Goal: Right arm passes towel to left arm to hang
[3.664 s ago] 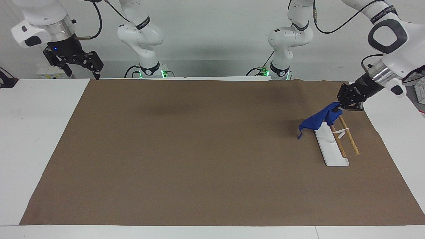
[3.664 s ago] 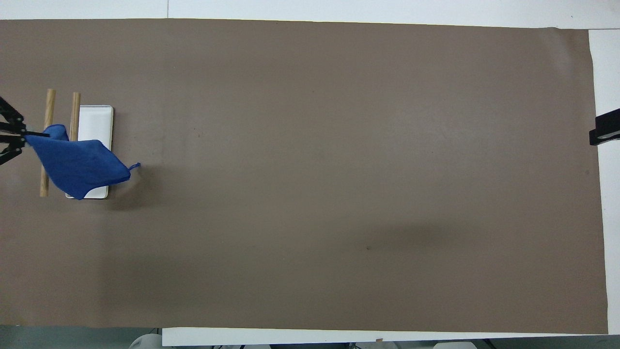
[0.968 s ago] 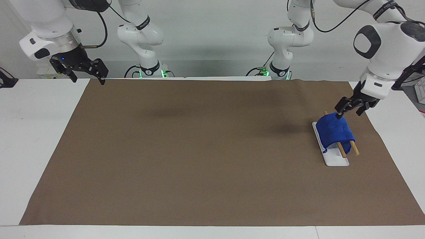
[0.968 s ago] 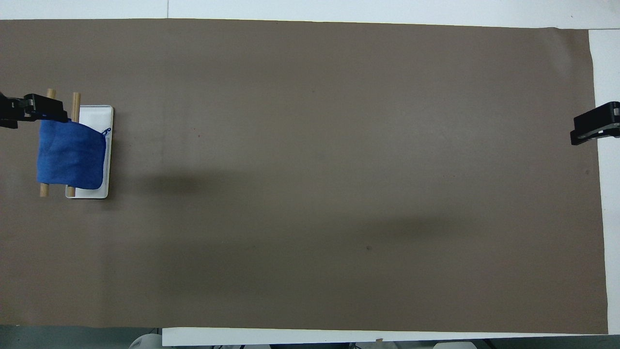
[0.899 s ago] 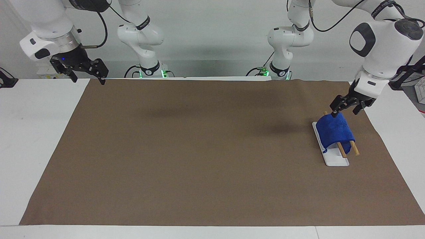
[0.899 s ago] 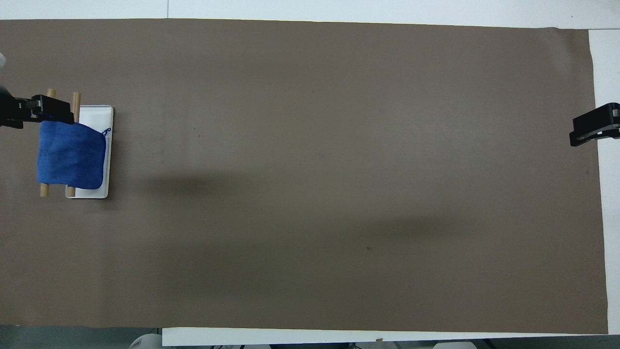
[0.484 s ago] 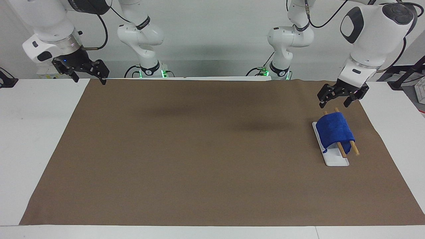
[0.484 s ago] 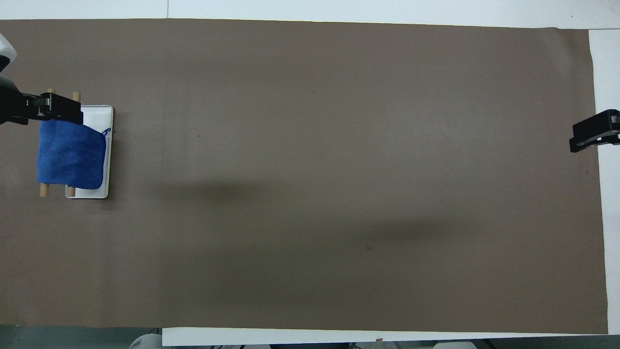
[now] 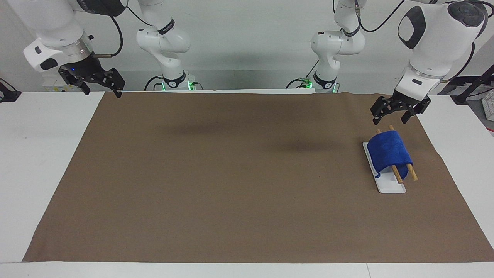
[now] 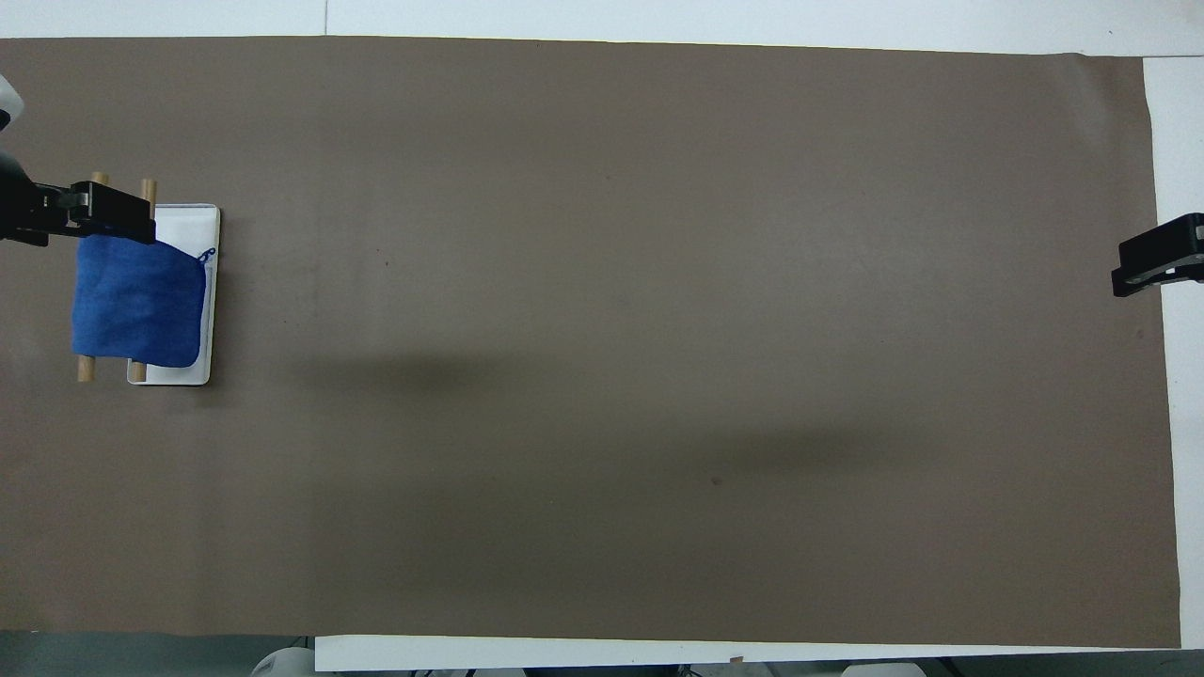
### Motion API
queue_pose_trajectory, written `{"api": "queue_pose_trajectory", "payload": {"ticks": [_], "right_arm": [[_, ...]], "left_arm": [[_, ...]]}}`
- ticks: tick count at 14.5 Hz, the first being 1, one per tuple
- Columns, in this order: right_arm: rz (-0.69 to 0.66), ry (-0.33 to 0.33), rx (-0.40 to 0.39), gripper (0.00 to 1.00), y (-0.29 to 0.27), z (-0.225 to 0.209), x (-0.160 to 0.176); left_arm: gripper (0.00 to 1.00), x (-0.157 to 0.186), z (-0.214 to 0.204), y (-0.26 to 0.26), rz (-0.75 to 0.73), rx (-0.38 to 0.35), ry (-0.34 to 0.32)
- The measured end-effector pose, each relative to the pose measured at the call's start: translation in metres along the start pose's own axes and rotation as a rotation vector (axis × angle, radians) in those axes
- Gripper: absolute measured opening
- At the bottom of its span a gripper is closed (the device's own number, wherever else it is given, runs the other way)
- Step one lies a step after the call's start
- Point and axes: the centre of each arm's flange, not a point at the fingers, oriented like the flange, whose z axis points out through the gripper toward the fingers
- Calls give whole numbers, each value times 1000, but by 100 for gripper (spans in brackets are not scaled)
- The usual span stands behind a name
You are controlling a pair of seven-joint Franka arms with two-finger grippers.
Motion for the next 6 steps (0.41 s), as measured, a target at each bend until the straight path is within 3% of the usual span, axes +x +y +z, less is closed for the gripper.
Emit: {"api": "queue_pose_trajectory", "payload": {"ticks": [6], "right_arm": [[0,0,0,100,0,0,0]], "left_arm": [[100,-1,1,0,0,1,-9]]}}
